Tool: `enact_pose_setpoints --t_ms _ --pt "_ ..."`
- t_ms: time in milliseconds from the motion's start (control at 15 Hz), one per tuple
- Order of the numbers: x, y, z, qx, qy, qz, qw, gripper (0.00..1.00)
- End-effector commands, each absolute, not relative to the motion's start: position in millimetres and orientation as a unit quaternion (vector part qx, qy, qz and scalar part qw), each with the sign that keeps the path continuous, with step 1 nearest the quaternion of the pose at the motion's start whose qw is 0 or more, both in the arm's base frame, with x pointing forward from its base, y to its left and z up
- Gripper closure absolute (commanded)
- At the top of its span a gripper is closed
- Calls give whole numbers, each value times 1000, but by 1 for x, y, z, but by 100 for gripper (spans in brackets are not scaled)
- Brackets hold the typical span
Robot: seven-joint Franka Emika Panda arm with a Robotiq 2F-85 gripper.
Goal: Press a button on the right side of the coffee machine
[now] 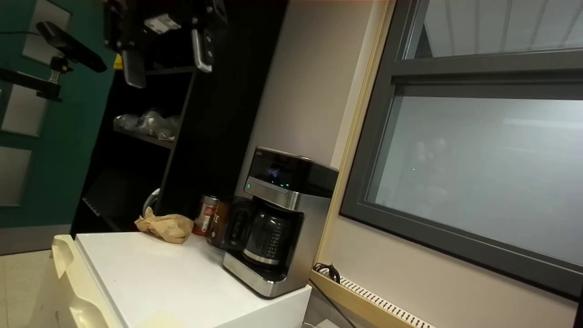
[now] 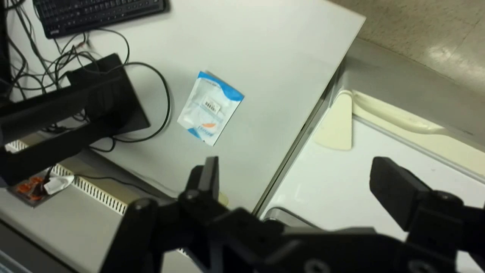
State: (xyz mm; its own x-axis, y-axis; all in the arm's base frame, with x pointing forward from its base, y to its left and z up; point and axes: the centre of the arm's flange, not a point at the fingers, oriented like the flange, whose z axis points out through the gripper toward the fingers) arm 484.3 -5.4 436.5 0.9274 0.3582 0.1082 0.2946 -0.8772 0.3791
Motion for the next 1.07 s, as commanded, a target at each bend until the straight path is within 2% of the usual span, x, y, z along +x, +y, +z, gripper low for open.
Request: enact_pose_setpoints --t_ms 0,267,600,733,1000 --pt "534 7 416 953 180 138 199 26" --pt "572 21 393 944 187 191 191 54" --pt "617 32 370 931 179 253 191 94" --pt "635 36 362 926 172 276 191 100" --pt "669 45 345 921 159 305 183 99"
